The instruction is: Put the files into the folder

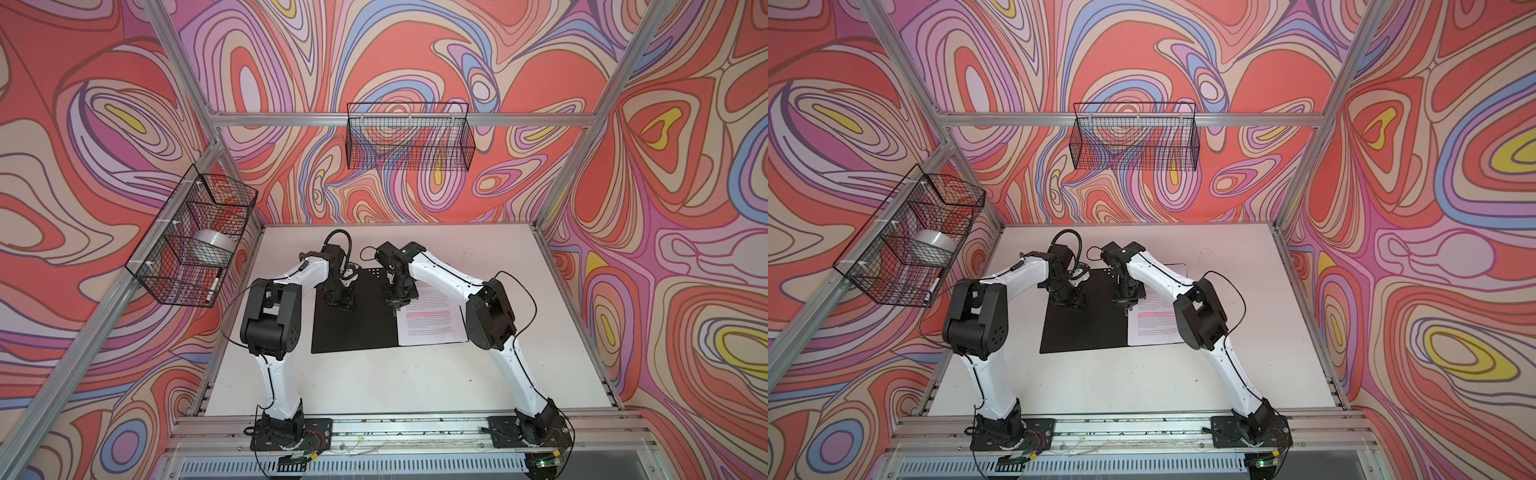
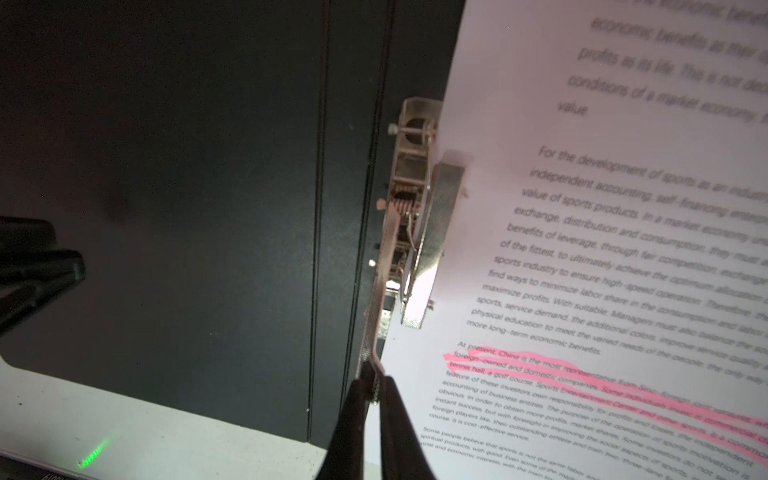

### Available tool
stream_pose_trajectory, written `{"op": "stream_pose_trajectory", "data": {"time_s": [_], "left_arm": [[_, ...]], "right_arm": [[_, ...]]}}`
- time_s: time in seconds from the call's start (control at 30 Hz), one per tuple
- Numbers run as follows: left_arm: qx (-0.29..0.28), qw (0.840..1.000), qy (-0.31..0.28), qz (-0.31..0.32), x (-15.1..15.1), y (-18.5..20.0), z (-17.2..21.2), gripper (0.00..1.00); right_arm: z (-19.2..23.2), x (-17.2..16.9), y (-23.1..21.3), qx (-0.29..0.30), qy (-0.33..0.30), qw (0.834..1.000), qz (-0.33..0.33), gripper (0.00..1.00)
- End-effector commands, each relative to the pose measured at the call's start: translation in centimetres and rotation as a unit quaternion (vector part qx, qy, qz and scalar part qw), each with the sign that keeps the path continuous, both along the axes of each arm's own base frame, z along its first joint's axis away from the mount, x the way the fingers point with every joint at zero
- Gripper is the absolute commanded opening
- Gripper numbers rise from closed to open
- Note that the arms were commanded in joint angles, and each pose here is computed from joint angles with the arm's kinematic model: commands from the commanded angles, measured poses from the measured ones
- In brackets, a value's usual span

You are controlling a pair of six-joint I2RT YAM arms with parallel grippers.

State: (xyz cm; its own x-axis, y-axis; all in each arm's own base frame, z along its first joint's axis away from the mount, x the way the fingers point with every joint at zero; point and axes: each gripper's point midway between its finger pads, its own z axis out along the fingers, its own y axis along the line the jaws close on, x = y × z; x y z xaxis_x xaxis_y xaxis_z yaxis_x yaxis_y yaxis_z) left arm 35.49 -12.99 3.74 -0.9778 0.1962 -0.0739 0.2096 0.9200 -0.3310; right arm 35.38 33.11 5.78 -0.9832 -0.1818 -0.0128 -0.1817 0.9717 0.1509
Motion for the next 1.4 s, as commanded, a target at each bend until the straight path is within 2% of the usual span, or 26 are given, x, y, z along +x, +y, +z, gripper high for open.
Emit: {"op": "stream_pose_trajectory", "data": {"time_s": [0.0,1.37], "left_arm": [[-0.003,1.000,0.018,-0.002,-0.7,-0.1,-0.6,0.22],[0.000,1.000,0.023,-0.003,-1.2,0.2,-0.8,0.21]], "right_arm": [[-1.4,-0.6,-1.6,-0.037,0.014,0.999,-0.003,0.09],[-5.5,-1.8,-3.4,-0.083,0.041,0.996,0.001,0.08]]}}
